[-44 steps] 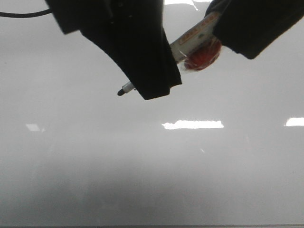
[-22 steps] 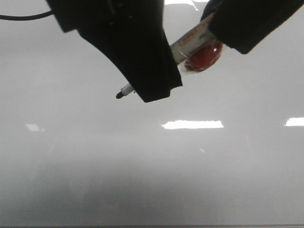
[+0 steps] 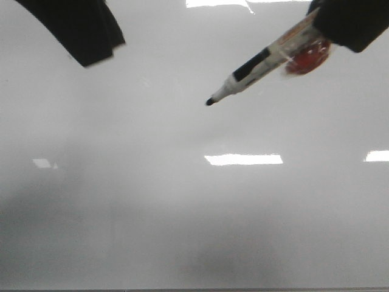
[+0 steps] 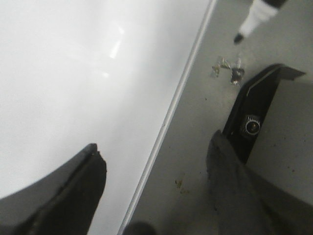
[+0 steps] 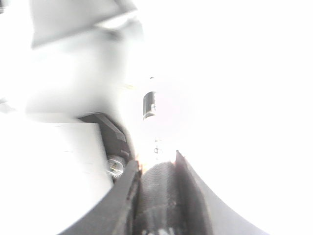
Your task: Write number 6 on whiteboard
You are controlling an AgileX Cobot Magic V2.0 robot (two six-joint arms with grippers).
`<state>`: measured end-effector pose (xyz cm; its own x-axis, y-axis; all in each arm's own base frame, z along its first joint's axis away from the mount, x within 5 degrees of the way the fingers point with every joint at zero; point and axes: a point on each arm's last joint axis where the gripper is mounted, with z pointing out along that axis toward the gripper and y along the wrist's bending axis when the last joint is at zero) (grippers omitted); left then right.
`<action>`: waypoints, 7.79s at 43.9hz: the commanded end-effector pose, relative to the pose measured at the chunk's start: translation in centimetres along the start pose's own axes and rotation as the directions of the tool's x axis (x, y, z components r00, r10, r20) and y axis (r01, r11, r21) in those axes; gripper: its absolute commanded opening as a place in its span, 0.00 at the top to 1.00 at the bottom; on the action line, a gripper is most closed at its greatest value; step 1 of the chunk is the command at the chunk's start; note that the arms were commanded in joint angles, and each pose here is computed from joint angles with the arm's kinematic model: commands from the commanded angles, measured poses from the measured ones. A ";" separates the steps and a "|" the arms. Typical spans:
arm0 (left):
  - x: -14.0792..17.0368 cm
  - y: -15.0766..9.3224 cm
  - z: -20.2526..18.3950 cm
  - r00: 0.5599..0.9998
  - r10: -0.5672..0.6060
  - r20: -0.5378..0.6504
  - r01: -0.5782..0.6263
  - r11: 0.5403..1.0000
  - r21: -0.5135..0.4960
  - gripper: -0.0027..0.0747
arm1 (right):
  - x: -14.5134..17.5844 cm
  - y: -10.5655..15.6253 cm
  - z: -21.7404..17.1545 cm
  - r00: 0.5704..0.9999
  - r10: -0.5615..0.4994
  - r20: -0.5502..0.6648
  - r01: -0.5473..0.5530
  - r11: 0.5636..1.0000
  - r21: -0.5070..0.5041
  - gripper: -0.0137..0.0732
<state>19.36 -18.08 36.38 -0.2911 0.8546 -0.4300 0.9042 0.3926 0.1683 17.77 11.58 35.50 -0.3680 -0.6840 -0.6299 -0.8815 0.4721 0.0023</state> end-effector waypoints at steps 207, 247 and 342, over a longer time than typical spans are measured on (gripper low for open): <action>4.3 6.9 1.1 0.848 -0.529 -0.029 0.477 0.786 -0.393 0.91 | 3.0 -0.4 -5.6 0.985 0.039 0.167 -0.089 0.950 0.299 0.24; 14.2 14.4 8.0 0.505 -0.633 0.587 0.860 0.430 -0.275 0.91 | 2.8 -0.5 -5.7 0.982 0.036 0.183 -0.093 0.946 0.310 0.24; 14.8 -3.4 -12.1 0.587 -0.535 0.608 0.764 0.615 -0.196 0.89 | 6.6 4.3 -11.9 0.789 0.462 0.406 -0.609 0.681 0.407 0.86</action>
<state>8.15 -2.52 38.78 -0.5382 0.1038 -0.8364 0.2529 0.9665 -0.0428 7.80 2.50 39.62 -0.6403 -0.1119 -0.7600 -0.2614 0.9620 0.0786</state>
